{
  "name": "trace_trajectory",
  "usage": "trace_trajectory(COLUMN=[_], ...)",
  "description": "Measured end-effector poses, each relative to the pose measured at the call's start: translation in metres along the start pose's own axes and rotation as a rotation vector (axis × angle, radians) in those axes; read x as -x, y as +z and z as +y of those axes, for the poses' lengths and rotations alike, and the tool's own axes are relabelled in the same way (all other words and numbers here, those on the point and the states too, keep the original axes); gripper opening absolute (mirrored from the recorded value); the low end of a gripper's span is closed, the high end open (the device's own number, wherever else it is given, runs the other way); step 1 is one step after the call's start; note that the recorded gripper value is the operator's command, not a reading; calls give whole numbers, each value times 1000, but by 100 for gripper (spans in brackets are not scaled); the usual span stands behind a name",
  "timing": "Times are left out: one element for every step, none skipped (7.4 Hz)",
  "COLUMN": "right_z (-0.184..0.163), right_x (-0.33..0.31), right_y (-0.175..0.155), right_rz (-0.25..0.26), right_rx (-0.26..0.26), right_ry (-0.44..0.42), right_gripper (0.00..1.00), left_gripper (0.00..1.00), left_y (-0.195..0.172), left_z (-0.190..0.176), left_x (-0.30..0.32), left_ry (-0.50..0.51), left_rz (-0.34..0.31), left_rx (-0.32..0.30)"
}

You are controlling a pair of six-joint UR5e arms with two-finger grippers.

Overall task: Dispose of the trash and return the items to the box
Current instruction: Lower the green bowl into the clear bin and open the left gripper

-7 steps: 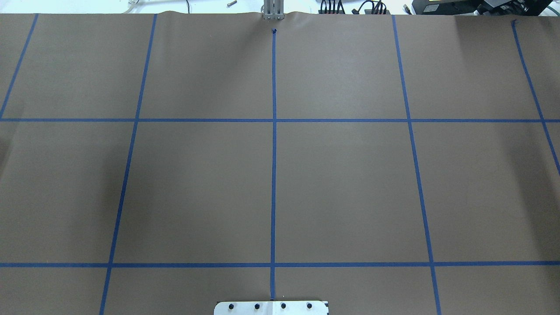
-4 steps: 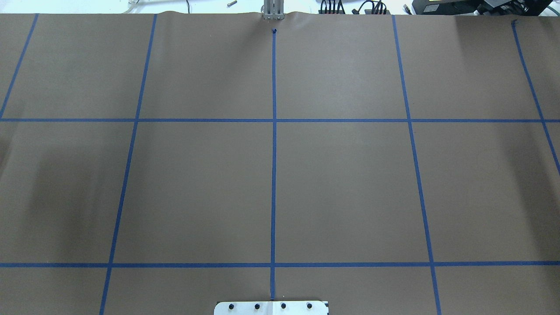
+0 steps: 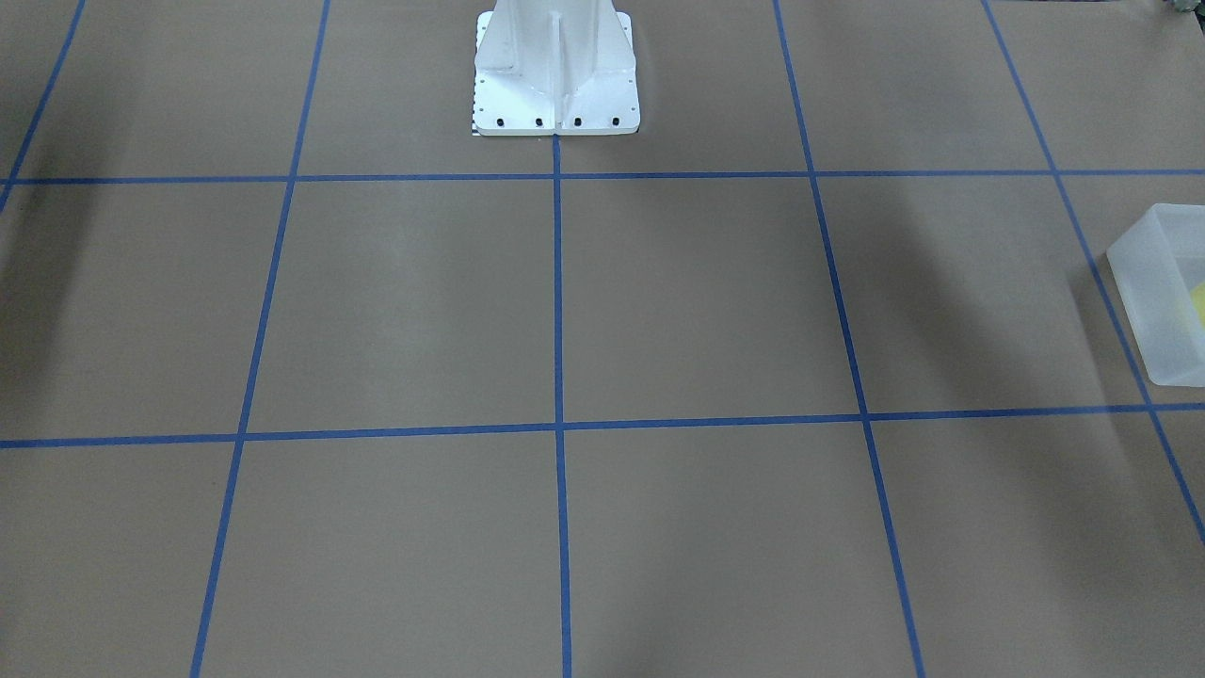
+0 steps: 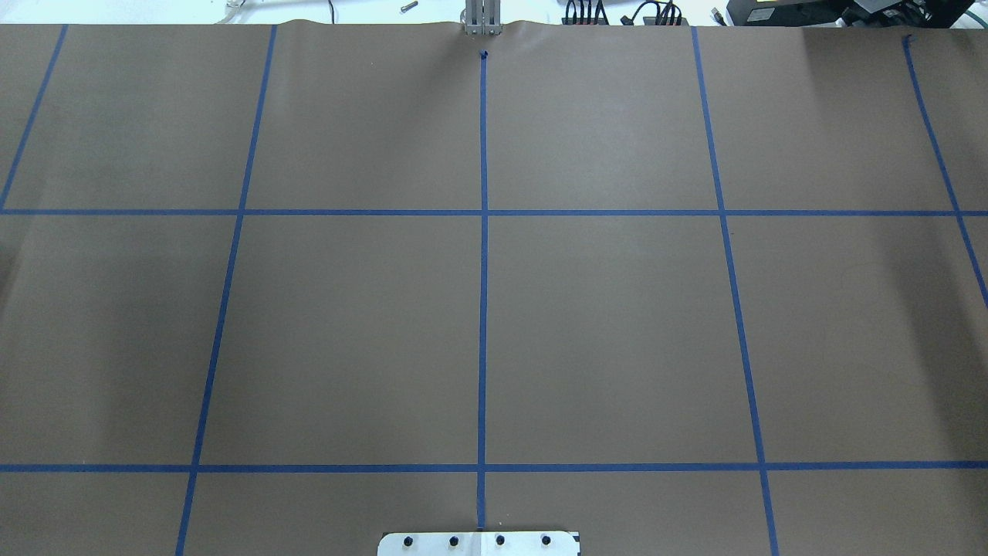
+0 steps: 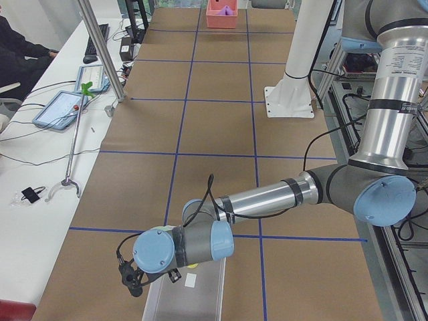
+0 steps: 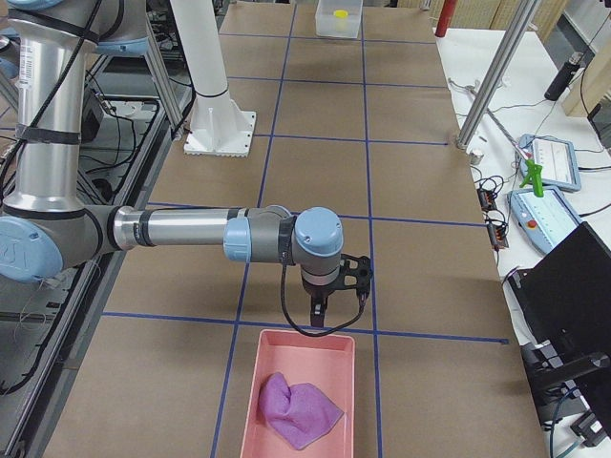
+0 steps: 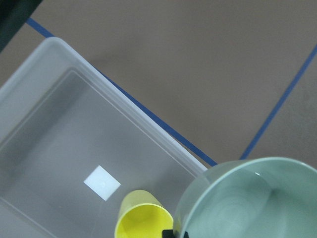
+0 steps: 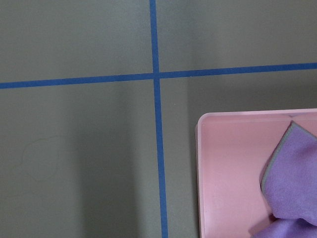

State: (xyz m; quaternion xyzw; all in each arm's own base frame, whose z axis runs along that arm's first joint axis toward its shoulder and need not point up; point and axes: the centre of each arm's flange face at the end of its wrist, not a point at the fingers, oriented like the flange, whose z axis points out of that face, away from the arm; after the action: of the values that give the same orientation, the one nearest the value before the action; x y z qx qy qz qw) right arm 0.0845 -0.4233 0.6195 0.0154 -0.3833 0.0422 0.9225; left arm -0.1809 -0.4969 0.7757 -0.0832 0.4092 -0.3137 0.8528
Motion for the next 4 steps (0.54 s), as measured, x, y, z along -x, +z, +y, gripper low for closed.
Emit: trace_trajectory(right_z=[0,0,0,0], right_x=[1,1,2,2], right_y=[0,0,0,0], right_rz=[0,0,0,0], right_rx=[-1,-1,0,0], right_ry=[-2,-3,-4,-4], right_gripper=[100,100,100,100], left_gripper=[0,0,0,0], left_y=[7,14,20,25], left_z=[-2,-1,3,7], left_x=[13,22,32,39], left_ry=[-1,-7,-15,-23], left_rz=[-32,-49,-59,-64], left_rx=[-16,-17,-12,-5])
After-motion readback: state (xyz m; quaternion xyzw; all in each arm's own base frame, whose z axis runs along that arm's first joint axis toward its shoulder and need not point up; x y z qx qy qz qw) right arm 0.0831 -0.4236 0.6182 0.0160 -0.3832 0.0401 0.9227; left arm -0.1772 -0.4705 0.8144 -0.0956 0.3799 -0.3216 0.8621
